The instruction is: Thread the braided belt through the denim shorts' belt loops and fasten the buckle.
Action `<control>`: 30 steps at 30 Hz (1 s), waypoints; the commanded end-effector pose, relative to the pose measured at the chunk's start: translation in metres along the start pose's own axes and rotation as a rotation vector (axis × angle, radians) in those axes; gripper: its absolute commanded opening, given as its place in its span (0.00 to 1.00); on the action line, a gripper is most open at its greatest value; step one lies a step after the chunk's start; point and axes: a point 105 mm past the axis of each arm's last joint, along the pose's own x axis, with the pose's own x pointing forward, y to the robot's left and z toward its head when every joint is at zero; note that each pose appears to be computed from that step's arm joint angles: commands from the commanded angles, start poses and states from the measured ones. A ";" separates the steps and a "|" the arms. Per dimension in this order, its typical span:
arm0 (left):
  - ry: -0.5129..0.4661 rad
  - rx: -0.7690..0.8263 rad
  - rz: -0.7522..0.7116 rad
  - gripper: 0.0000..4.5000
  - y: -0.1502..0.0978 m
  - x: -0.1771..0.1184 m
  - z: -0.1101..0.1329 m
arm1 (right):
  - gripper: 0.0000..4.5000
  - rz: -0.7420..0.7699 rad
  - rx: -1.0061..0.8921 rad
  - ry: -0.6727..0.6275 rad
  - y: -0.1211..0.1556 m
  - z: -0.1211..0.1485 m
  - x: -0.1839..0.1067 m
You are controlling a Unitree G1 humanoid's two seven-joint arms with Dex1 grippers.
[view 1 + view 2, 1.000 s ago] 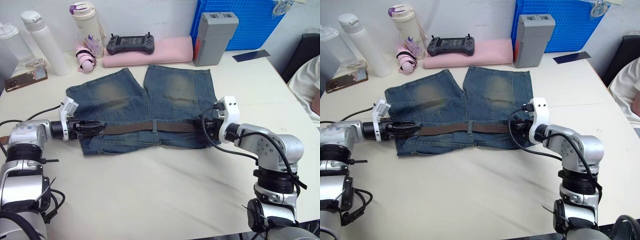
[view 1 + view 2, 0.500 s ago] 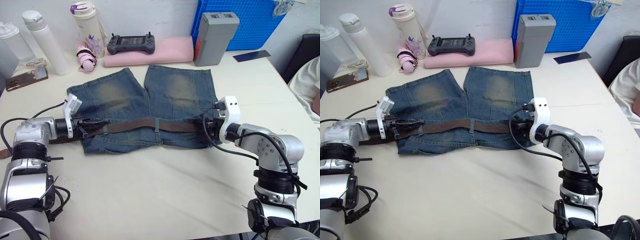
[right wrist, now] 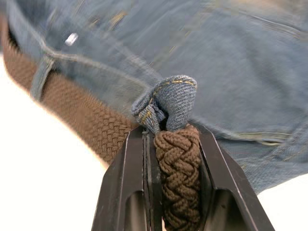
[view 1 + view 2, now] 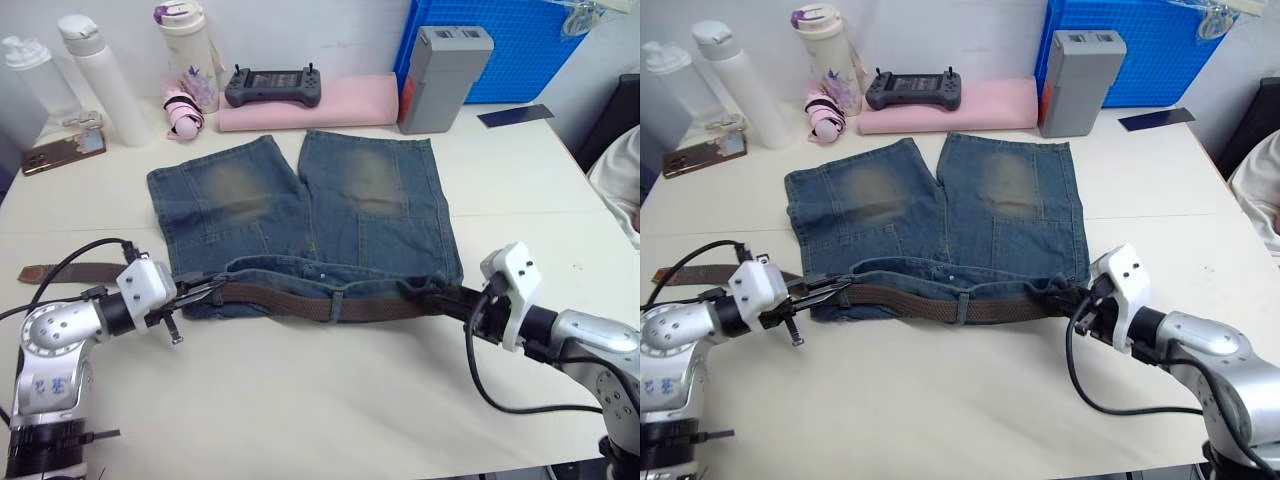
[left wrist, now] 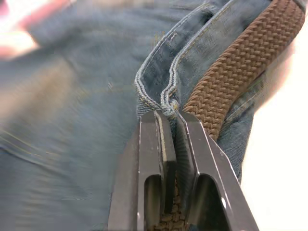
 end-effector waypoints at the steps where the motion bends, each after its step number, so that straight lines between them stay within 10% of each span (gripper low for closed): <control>1: 0.007 0.620 0.073 0.00 -0.027 -0.037 0.010 | 0.10 0.154 -0.267 0.148 0.028 -0.028 -0.017; 6: 0.051 0.672 -0.044 0.00 -0.052 -0.048 -0.012 | 0.10 0.210 -0.351 0.255 0.028 -0.044 -0.027; 8: 0.072 0.644 -0.092 0.00 -0.060 -0.051 -0.020 | 0.32 0.203 -0.344 0.258 0.024 -0.044 -0.029; 15: 0.097 0.531 -0.245 0.61 -0.064 -0.055 -0.021 | 0.98 0.301 -0.310 0.249 0.030 -0.033 -0.044; 19: 0.166 0.350 -0.362 0.99 -0.059 -0.058 -0.011 | 1.00 0.412 -0.242 0.151 0.040 0.003 -0.054; 25: 0.142 -0.042 -0.395 0.99 -0.030 -0.052 0.024 | 1.00 0.360 -0.233 0.006 0.030 0.049 -0.030; 30: 0.070 -0.140 -0.235 0.99 0.017 -0.014 0.035 | 1.00 0.162 -0.194 0.132 0.008 0.030 0.019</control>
